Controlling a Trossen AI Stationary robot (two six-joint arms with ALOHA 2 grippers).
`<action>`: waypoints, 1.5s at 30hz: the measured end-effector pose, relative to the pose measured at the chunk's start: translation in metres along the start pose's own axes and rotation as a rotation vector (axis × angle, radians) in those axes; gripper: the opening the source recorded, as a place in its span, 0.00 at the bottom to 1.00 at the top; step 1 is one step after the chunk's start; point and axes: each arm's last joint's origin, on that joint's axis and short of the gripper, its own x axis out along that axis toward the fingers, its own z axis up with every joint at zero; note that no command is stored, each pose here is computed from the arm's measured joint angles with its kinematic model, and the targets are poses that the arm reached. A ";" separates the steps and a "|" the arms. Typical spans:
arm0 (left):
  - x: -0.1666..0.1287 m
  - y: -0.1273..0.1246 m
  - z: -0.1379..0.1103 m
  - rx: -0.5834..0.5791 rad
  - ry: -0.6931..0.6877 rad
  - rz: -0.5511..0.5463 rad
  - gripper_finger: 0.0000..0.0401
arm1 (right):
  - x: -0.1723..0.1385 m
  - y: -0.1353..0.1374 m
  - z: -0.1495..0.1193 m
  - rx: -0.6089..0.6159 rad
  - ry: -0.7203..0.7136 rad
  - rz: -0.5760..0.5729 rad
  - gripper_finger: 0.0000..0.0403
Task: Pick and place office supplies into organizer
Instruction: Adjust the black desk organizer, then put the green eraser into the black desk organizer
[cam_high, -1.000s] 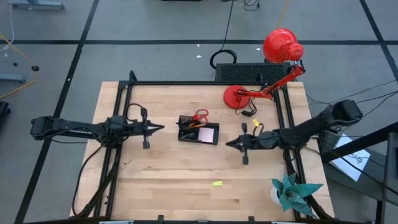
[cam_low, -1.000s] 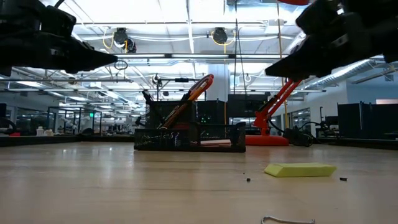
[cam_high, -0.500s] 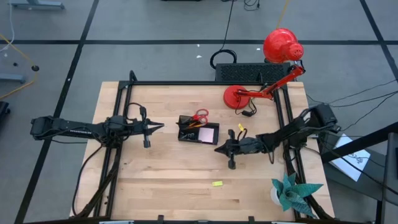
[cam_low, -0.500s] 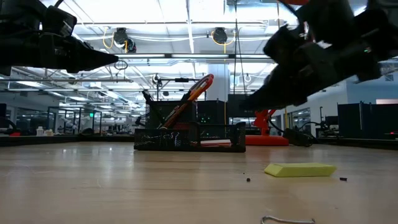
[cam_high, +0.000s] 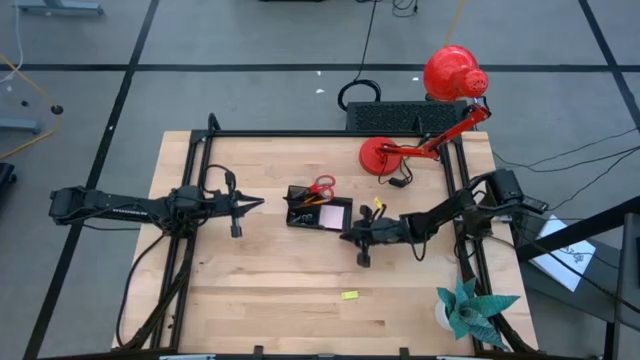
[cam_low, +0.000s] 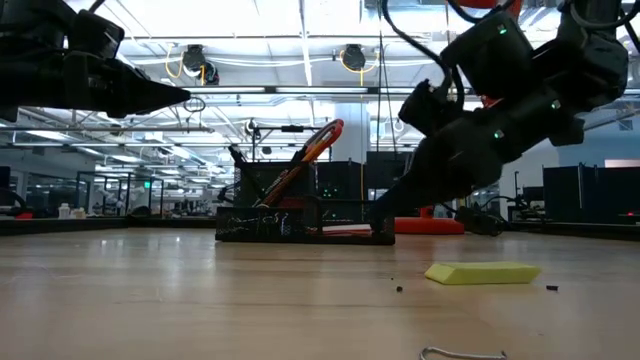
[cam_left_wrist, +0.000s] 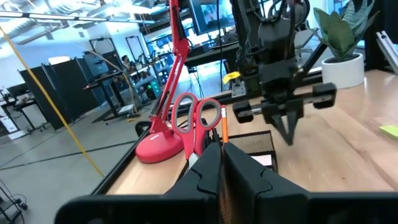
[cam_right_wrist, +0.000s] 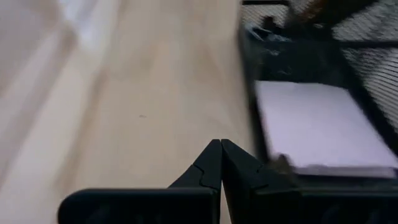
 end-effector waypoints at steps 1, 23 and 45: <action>0.000 0.000 0.000 -0.004 0.000 0.000 0.07 | 0.000 -0.002 -0.001 0.000 0.008 -0.025 0.00; 0.000 0.000 -0.001 -0.034 0.007 -0.002 0.09 | -0.002 -0.009 -0.001 0.002 0.032 -0.111 0.00; 0.000 -0.001 -0.003 -0.060 0.034 -0.009 0.09 | -0.065 0.107 0.093 -0.173 0.186 0.140 0.24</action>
